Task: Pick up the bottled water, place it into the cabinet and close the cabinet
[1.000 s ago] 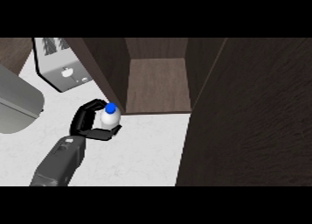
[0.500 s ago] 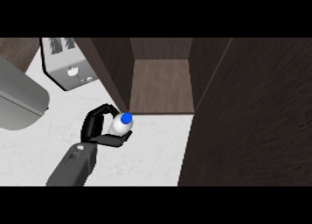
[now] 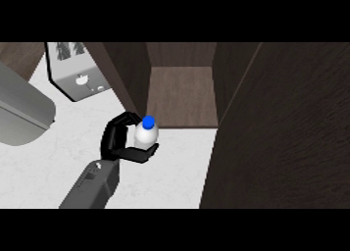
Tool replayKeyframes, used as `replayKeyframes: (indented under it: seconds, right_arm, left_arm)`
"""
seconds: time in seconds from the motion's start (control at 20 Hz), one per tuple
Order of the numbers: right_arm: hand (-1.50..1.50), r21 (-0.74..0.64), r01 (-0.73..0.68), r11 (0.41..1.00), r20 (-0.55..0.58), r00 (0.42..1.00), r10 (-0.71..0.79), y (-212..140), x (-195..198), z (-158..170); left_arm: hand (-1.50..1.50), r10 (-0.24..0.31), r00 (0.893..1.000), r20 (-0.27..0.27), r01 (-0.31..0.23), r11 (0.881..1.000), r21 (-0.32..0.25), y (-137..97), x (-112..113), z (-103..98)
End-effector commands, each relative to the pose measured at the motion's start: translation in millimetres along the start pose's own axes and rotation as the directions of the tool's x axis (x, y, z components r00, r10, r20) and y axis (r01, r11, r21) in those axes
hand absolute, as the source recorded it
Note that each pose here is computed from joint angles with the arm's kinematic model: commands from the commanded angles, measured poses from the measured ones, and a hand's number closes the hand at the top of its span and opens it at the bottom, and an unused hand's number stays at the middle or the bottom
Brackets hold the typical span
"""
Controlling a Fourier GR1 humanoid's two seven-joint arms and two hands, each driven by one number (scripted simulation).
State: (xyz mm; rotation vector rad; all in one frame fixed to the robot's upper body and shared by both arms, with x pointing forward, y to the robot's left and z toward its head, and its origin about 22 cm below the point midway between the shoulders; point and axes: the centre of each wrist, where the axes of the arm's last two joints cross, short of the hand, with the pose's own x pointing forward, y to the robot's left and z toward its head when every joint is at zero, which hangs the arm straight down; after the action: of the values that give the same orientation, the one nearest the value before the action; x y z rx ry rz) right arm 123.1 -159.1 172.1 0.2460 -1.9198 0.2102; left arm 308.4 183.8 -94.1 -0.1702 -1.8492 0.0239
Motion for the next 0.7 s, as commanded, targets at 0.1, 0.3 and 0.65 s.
replayKeyframes:
  seconds: [0.1,0.3,0.65]
  right_arm:
    - [-1.5,-0.028,-0.027,0.999,0.032,0.999,0.028,0,18,15]
    - [-1.5,-0.036,-0.019,0.999,0.042,0.999,0.02,-5,11,11]
    - [-1.5,0.012,-0.001,1.0,0.037,0.999,0.001,-1,14,21]
  left_arm:
    - [1.5,0.055,0.998,0.02,-0.055,0.998,-0.027,-50,46,-33]
    - [1.5,0.051,0.998,0.034,-0.05,0.998,-0.028,-69,69,-53]
    - [1.5,-0.013,1.0,0.002,0.013,0.999,0.035,-88,78,-64]
